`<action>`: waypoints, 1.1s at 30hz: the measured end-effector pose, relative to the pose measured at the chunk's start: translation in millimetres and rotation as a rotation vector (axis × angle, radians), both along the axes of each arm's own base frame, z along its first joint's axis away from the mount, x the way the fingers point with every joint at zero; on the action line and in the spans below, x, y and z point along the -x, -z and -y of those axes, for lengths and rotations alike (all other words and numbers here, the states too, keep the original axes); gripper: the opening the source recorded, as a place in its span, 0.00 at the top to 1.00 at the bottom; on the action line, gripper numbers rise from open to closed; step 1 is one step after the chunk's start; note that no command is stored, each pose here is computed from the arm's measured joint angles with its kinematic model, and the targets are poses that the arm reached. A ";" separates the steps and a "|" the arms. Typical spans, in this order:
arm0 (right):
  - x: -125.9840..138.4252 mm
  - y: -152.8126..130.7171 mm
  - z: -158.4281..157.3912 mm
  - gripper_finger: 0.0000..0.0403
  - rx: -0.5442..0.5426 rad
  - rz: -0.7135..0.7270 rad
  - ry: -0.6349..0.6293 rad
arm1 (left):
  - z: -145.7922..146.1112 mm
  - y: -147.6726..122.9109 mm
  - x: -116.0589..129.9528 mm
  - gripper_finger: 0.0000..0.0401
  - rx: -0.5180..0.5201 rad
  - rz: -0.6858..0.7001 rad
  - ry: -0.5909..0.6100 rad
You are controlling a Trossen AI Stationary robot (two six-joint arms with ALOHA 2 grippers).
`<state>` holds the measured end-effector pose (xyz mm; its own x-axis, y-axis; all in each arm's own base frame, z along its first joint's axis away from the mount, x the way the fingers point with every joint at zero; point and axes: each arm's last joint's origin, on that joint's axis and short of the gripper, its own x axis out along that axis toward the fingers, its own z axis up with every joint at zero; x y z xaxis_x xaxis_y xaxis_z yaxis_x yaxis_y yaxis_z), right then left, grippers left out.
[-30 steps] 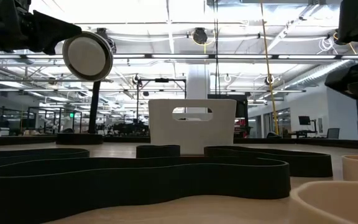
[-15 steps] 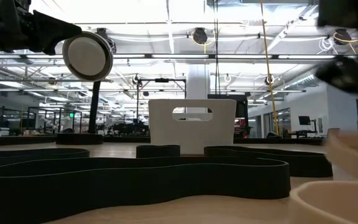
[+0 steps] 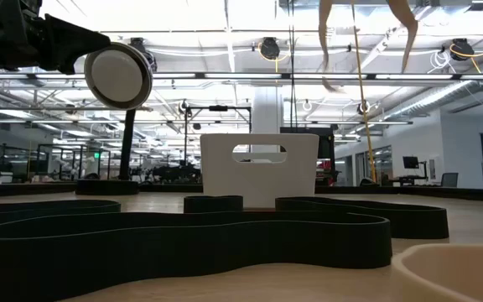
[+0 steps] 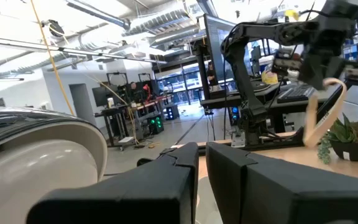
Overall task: Pick and place rubber bands into bin
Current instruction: Put the right brown rubber band into the gray bin
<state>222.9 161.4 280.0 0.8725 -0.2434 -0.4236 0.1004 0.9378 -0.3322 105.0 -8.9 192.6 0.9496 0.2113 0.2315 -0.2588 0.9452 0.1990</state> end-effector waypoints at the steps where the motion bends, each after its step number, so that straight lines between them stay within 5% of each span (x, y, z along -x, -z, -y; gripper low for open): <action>1: 0.9 -3.3 5.7 1.00 0.022 0.013 0.008 | 0.0 0.0 0.0 0.90 0.000 0.000 0.000; 9: -14.4 -3.2 53.3 1.00 0.153 0.101 0.068 | -0.2 0.0 0.0 0.90 -0.010 -0.003 -0.007; 16: -51.3 -15.4 96.5 1.00 0.080 0.256 -0.096 | -0.1 0.1 0.0 0.90 -0.036 -0.009 -0.014; 33: -102.8 66.8 155.1 1.00 -0.005 -0.013 0.058 | 0.0 2.4 -0.5 0.90 -0.040 -0.034 -0.013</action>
<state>325.7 6.3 213.1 0.8515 -0.2916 -0.4357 0.1507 0.9321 -0.3293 105.5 -8.9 190.1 0.9543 0.2147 0.2080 -0.2634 0.9329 0.2457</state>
